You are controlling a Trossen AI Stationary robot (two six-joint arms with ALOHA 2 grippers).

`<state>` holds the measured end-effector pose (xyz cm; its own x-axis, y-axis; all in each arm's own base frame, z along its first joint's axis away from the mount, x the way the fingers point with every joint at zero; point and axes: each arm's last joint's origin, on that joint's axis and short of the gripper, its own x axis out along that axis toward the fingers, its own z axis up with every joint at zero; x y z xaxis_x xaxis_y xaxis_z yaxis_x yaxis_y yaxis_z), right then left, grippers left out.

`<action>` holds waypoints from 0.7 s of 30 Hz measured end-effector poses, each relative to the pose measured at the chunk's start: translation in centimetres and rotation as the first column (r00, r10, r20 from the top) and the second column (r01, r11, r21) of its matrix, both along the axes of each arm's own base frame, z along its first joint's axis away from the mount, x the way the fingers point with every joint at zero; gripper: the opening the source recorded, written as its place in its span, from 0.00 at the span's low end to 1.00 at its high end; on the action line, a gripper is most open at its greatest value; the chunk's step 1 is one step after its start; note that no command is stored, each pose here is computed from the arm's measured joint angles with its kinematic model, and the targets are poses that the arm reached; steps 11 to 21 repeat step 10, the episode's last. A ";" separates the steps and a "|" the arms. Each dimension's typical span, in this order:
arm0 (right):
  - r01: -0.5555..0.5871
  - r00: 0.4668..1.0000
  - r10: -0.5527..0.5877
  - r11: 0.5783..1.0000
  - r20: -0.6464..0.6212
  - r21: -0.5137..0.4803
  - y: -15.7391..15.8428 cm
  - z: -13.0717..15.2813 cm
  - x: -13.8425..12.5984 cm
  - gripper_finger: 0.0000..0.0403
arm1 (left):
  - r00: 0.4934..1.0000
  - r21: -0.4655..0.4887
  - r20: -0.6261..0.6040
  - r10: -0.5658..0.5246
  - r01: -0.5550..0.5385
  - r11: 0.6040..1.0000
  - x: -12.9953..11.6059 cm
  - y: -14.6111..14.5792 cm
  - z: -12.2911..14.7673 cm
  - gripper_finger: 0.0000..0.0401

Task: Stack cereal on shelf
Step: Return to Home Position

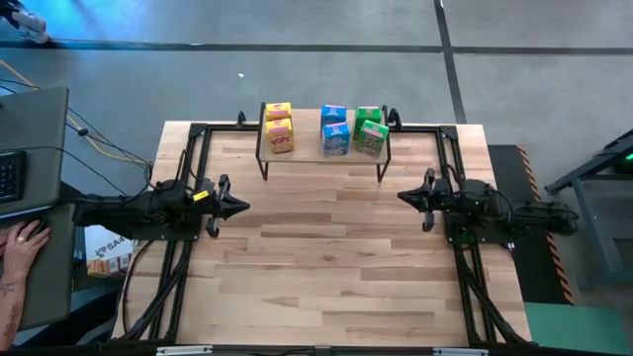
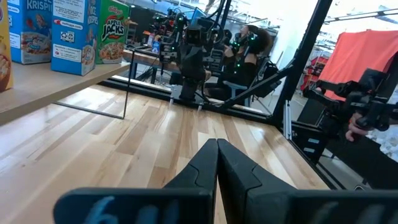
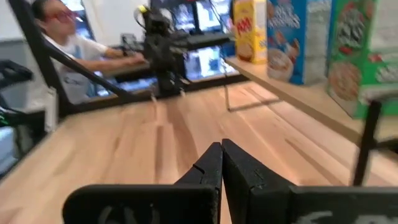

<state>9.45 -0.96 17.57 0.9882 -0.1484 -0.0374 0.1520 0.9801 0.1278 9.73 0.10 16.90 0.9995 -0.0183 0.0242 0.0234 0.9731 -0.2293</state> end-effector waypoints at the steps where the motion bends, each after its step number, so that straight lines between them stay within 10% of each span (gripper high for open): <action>1: 0.013 1.000 -0.013 1.000 -0.019 0.000 0.0 -0.2 -0.1 0.00 | 1.000 0.000 0.000 0.000 0.000 1.000 0.0 0.0 0.0 0.00; 21: 0.023 0.999 -0.026 0.998 -0.043 -0.058 -0.1 -0.4 -0.1 0.00 | 1.000 0.000 0.000 0.000 0.000 1.000 0.0 0.0 0.0 0.00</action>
